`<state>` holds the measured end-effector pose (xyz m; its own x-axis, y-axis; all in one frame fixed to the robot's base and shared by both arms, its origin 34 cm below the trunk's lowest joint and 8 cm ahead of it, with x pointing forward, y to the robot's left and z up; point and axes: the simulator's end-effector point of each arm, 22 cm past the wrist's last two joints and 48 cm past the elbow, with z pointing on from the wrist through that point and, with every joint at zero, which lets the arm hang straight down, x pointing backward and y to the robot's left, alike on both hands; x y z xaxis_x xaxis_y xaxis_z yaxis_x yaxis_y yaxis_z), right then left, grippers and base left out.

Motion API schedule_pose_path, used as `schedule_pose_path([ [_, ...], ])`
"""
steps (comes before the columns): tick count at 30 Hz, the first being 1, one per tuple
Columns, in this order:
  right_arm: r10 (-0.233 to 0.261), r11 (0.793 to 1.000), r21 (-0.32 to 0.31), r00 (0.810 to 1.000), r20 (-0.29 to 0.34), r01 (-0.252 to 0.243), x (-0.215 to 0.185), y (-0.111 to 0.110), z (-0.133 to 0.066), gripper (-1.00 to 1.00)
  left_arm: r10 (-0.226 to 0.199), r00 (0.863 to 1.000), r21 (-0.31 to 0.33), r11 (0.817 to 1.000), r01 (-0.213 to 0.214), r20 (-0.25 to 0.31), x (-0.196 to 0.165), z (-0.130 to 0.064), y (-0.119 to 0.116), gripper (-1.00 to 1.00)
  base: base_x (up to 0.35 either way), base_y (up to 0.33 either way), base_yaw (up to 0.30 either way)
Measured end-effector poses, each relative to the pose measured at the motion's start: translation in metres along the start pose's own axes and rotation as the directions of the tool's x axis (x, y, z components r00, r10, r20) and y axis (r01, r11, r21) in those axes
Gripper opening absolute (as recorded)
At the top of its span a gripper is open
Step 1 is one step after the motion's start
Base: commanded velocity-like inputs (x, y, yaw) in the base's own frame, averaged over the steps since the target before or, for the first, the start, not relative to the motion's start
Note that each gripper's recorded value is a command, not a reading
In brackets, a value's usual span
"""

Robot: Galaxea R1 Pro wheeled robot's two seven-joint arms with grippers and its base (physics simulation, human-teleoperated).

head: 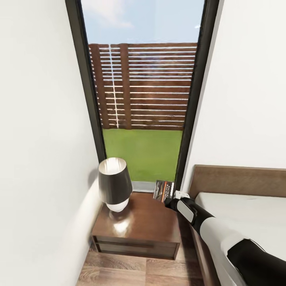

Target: In the bedroom, move the book from the bed onto either nightstand, and place the two sandals side by side next to the bed.

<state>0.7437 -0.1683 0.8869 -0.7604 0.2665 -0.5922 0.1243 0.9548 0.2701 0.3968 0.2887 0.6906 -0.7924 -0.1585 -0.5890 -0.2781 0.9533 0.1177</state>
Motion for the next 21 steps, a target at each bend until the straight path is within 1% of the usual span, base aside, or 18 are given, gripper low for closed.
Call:
schedule_pose_path([
  [7,0.000,1.000,0.000,1.000,0.001,0.000,-0.0002,0.0000,0.0002,-1.00,0.000,1.000,0.000,1.000,0.000,0.001,-0.0002,0.0002,0.0001,1.00,0.030,0.010,0.000],
  [8,0.000,1.000,0.000,1.000,0.000,0.000,0.0000,-0.0001,0.0002,-1.00,-0.007,1.000,0.000,1.000,0.007,0.016,-0.0036,0.0002,0.0002,1.00,0.002,0.001,0.000],
  [11,0.000,1.000,0.000,1.000,-0.001,0.000,0.0002,-0.0003,0.0010,-1.00,-0.012,1.000,-0.001,1.000,0.012,0.027,-0.0060,0.0009,0.0002,1.00,0.000,0.000,0.000],
  [17,0.001,1.000,0.001,1.000,-0.001,-0.001,0.0006,-0.0012,0.0056,-1.00,-0.012,0.999,-0.001,1.000,0.012,0.029,-0.0063,0.0053,-0.0011,1.00,0.000,0.000,0.000],
  [19,0.005,1.000,0.001,1.000,-0.003,-0.005,0.0016,-0.0016,0.0073,-1.00,-0.012,0.999,-0.001,1.000,0.012,0.030,-0.0064,0.0067,-0.0018,1.00,0.000,0.000,0.000],
  [21,0.024,1.000,-0.001,1.000,-0.015,-0.024,0.0054,-0.0021,0.0093,-1.00,-0.012,0.999,-0.002,1.000,0.012,0.031,-0.0063,0.0082,-0.0024,1.00,0.000,0.000,0.000],
])
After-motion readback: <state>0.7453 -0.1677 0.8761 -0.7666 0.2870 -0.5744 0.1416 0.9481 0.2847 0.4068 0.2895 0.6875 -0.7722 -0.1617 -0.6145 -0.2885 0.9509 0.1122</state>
